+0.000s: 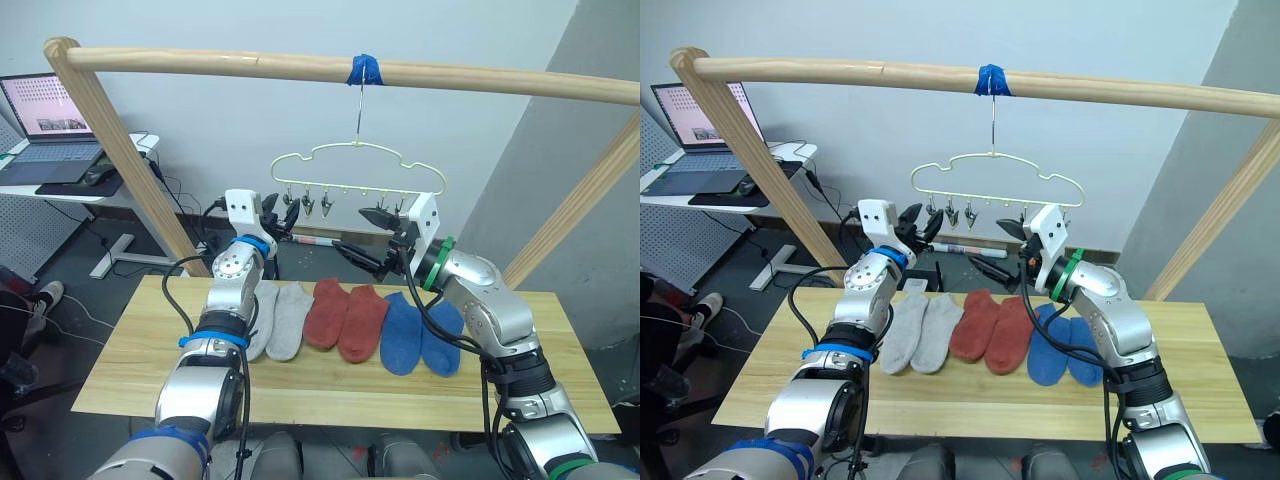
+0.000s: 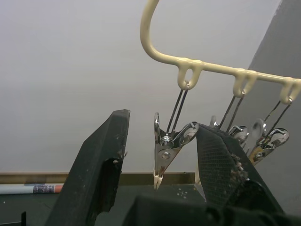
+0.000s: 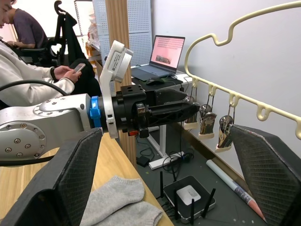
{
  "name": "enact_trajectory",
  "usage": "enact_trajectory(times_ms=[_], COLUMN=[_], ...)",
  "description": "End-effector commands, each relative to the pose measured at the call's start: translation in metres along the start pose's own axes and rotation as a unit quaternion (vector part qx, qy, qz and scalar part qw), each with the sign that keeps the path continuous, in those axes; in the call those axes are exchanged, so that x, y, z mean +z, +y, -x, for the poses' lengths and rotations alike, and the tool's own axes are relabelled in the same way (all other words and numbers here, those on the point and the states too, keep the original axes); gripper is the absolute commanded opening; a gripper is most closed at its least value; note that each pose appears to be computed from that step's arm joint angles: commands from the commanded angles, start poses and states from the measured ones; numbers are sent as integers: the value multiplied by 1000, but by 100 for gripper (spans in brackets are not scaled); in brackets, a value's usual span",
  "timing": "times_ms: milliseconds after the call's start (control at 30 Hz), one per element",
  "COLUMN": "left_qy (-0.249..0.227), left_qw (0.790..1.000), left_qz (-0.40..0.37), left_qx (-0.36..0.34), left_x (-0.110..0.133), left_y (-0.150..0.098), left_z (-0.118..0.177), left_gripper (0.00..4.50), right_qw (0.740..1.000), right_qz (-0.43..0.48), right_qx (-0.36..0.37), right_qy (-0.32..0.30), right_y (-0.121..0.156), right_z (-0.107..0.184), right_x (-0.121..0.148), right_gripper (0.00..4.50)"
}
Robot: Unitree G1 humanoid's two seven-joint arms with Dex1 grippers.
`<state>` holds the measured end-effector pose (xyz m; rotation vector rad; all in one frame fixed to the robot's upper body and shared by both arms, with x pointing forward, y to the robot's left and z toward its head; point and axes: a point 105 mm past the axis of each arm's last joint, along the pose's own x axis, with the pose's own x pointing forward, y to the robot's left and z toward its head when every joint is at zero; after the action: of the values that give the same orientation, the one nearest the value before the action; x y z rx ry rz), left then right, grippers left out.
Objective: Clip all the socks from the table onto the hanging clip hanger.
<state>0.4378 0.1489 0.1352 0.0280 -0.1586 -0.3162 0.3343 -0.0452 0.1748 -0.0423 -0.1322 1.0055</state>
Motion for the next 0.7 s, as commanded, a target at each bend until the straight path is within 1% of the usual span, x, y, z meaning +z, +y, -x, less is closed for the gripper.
enact_trajectory(times_ms=[33,267,300,333,433,567,600,667,700], left_qy=[-37,-42,-43,-46,-53,-60,-61,-60,-54], left_qw=[999,999,999,999,998,998,997,997,998], left_qz=[-10,-9,-8,-5,-5,-25,-27,-33,-40], left_qx=[-1,-10,-11,-14,-20,-26,-27,-26,-22], left_x=[22,23,24,25,27,32,33,33,32], left_y=[0,-2,-2,-3,-6,-6,-7,-5,-2], left_z=[-7,-8,-8,-8,-8,-7,-7,-5,-3], left_gripper=[249,249,213,192,104,13,3,1,1], right_qw=[999,999,999,999,999,1000,1000,1000,999], right_qz=[26,26,26,25,24,19,18,16,13], right_qx=[-5,-6,-6,-7,-8,-16,-18,-26,-38], right_qy=[-25,-25,-25,-25,-25,-16,-14,-6,7], right_y=[-4,-4,-4,-4,-4,-7,-8,-9,-13], right_z=[1,1,1,1,1,4,5,9,13], right_x=[19,19,19,19,19,11,9,4,-2], right_gripper=[450,450,450,450,450,450,450,450,450])
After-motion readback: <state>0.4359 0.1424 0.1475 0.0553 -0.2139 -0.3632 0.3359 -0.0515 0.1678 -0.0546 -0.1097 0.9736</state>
